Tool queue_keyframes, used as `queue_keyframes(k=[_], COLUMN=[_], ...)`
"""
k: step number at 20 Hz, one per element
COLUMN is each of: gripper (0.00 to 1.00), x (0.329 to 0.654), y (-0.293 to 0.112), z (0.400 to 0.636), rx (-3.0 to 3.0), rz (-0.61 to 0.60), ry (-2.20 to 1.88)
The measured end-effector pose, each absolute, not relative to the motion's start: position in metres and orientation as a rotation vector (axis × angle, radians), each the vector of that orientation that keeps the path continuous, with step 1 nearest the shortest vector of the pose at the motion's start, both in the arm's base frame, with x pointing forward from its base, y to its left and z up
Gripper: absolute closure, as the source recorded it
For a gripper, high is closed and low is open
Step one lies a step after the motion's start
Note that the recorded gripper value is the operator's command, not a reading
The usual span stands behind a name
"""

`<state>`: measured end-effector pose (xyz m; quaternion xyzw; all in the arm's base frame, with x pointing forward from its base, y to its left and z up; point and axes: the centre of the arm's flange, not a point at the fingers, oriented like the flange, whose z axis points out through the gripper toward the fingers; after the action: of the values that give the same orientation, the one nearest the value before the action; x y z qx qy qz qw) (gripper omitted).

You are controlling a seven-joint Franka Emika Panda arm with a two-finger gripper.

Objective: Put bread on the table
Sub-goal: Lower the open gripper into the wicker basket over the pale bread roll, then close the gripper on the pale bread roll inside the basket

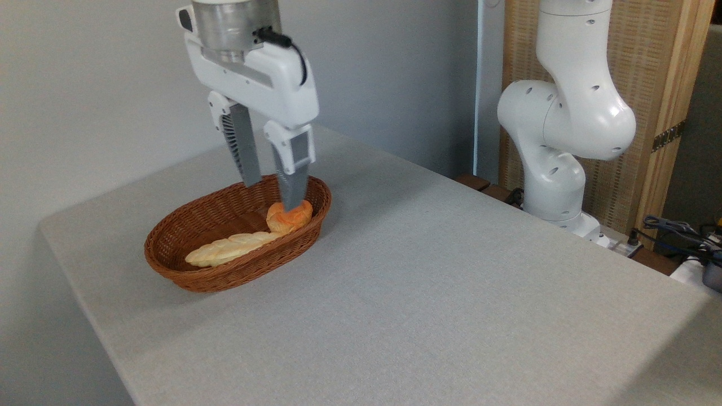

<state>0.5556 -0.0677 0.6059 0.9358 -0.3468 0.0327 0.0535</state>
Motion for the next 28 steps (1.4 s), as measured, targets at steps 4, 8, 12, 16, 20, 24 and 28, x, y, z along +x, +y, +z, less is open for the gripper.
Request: queue_keyframes(k=[4,8,12,16,20,24,28], gripper=[0.0,0.0,0.0,0.0,0.0,0.54,0.87], x=[0.551,0.549,0.546,0.545,0.548,0.545,0.543], y=[-0.134,-0.18,-0.199,-0.222,-0.239,-0.247,-0.252], z=[0.565,0.529,0.495,0.461,0.423,0.418,0.415], rx=[2.775,2.785,2.777,2.748,2.754,2.767,2.767], rz=[0.136,0.247,0.264,0.273,0.25,0.241,0.234], ry=[-1.125,-1.099,-1.106,-1.147,-1.285,-1.408,-1.467])
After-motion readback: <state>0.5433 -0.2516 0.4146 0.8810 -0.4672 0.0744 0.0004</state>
